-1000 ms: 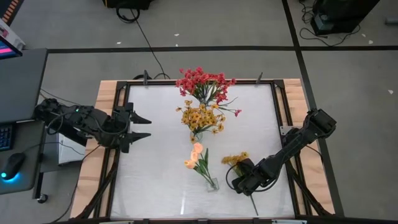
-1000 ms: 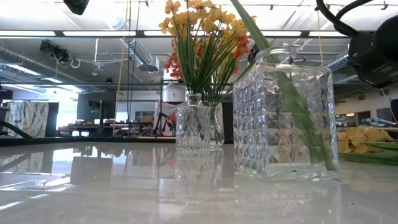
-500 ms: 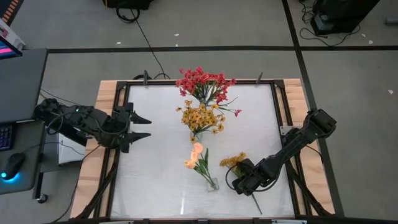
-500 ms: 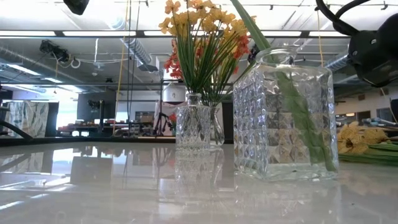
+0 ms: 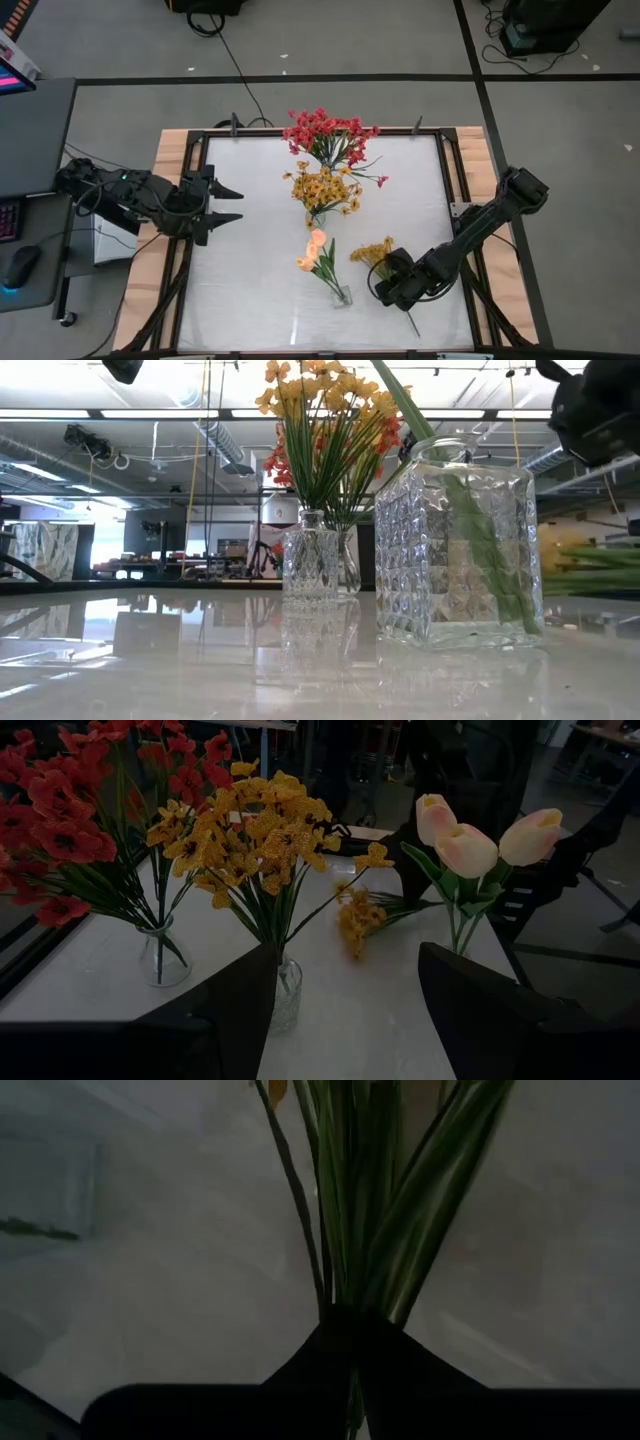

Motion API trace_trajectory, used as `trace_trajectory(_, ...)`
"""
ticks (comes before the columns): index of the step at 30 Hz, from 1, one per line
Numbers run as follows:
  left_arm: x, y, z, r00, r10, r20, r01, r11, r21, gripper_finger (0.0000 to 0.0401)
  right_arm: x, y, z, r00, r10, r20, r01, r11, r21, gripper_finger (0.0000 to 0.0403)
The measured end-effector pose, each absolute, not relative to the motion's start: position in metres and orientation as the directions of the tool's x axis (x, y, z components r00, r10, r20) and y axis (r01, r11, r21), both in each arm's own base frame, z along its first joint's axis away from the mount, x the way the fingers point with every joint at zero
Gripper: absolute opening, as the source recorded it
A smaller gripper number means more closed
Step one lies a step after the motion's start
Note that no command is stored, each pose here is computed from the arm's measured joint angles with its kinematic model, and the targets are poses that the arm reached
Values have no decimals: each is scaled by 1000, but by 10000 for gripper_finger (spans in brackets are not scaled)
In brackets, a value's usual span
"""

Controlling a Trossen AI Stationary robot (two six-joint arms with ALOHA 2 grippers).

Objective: Sort flowers into vase by color
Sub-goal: Put the yellow flowers into the middle transparent vase

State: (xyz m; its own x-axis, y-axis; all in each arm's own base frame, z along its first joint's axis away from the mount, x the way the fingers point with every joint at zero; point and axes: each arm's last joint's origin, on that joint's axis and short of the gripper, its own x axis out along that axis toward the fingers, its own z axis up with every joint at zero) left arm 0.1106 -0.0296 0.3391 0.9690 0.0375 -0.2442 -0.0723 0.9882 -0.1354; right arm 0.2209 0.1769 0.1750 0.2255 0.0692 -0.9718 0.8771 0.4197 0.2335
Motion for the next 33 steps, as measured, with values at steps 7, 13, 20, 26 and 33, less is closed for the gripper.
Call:
trace_trajectory(7,110,-30,339,969,37,-244,-72,988,-135,249,216,168,191,312,-12,-950,869,408,280,20)
trace_trajectory(13,110,-30,339,969,38,-244,-72,988,-136,249,211,160,206,398,-100,-912,847,423,323,20)
trace_trajectory(20,111,-30,339,969,38,-244,-73,988,-135,249,206,151,224,517,-186,-835,784,495,375,20)
trace_trajectory(26,111,-30,339,969,38,-244,-73,988,-135,249,205,145,234,591,-270,-760,732,575,365,20)
trace_trajectory(33,111,-30,339,969,38,-244,-73,988,-135,249,201,151,238,638,-284,-716,686,633,360,20)
